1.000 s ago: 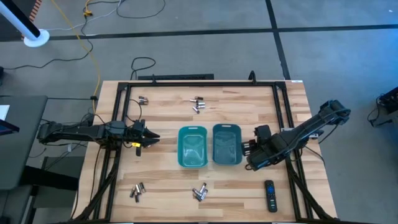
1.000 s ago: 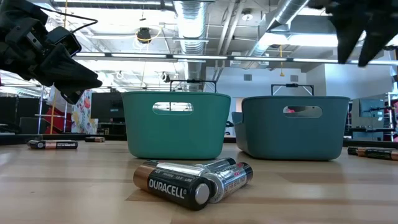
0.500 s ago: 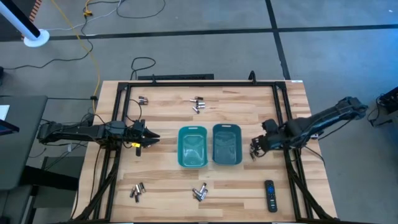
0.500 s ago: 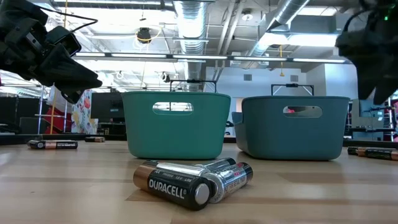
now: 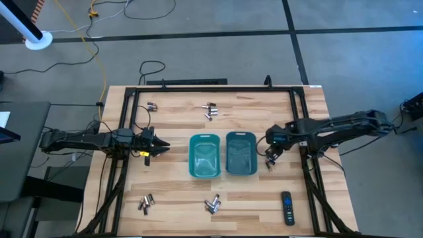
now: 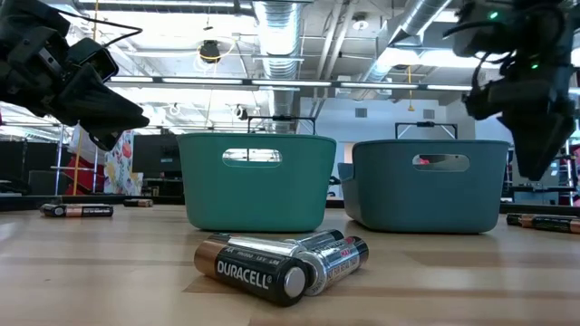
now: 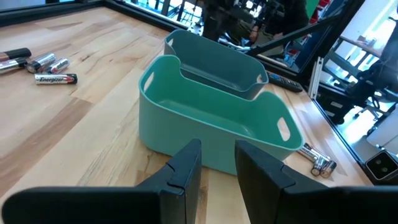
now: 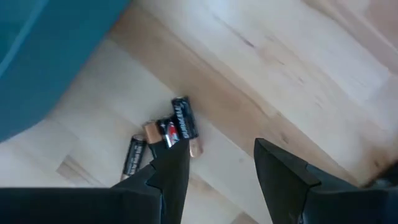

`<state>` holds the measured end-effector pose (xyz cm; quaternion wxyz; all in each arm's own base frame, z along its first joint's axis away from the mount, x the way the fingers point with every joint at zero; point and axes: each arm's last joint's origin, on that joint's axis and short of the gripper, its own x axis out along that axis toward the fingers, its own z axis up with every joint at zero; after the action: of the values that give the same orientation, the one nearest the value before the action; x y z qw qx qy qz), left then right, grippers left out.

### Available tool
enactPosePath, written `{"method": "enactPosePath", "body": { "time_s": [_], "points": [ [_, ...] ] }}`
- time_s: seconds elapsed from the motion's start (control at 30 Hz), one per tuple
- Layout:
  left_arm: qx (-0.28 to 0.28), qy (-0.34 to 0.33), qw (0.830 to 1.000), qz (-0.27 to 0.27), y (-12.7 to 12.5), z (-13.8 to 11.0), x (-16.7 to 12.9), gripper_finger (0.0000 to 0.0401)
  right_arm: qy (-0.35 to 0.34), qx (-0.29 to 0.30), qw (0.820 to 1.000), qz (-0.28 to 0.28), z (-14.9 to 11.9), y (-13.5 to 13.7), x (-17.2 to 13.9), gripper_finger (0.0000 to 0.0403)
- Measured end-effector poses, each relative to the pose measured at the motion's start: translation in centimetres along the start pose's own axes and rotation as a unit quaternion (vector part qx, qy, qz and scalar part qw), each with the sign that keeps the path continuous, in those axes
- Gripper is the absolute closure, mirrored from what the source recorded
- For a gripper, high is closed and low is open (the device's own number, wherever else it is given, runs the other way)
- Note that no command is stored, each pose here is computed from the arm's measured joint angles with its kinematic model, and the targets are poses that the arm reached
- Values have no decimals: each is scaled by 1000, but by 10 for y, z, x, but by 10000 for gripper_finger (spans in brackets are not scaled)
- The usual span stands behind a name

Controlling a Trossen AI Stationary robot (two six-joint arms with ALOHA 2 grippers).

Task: Sort batteries
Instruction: Put the black battery into the blue bin

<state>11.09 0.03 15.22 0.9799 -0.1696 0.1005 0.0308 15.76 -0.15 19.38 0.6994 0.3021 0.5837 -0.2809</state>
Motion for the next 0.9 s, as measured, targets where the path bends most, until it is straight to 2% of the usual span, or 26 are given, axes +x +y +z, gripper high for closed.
{"method": "enactPosePath", "body": {
  "time_s": [0.17, 0.47, 0.9],
  "points": [
    [-6, 0, 1000, 0, 0, 0, 0, 307, 15, -49, 999, -3, 7, 8, 13, 207],
    [-9, -1, 1000, 3, 0, 0, 0, 307, 59, -94, 994, -23, 11, 15, 34, 211],
    [-8, -1, 1000, 7, 0, 0, 0, 307, 55, -101, 993, -19, 15, 20, 40, 247]
  ]
}}
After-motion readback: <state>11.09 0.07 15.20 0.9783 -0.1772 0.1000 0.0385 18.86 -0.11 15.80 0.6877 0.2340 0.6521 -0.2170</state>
